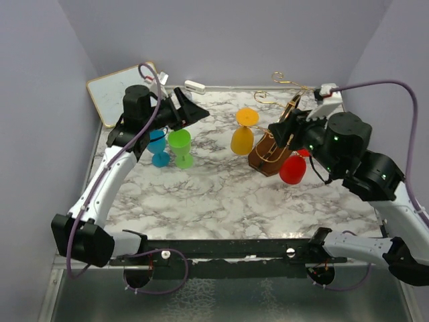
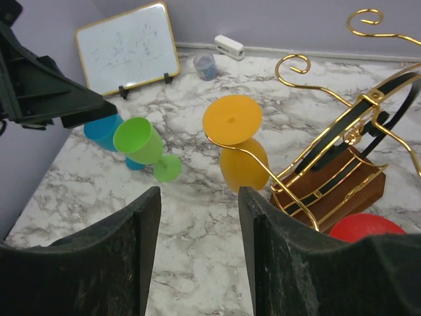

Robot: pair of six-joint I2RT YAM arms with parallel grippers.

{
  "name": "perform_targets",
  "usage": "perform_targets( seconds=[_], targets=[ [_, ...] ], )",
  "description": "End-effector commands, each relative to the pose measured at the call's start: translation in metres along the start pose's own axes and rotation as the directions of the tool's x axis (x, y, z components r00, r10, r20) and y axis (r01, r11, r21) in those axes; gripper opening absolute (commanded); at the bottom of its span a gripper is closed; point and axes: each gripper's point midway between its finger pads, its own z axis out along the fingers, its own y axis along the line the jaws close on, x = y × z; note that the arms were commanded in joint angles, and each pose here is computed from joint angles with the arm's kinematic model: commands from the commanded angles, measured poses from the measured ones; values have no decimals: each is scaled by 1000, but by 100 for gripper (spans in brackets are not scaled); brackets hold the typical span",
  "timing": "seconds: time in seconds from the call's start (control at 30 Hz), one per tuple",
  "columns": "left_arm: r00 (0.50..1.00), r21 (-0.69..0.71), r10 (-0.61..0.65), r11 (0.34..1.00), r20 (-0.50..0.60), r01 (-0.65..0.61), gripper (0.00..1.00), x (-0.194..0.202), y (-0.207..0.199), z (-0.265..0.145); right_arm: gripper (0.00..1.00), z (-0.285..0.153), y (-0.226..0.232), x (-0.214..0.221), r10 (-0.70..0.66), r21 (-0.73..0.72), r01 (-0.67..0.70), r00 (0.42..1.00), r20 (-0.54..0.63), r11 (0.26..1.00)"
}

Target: Take the wine glass off the wine glass rack

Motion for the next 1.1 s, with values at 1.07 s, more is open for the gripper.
perform_targets(
  seconds=[1.07],
  targets=[
    [947,120,136,987,-290,-106,68,24,-19,148,49,-45,-37,43,136,96,-129,987,-80,987]
  ],
)
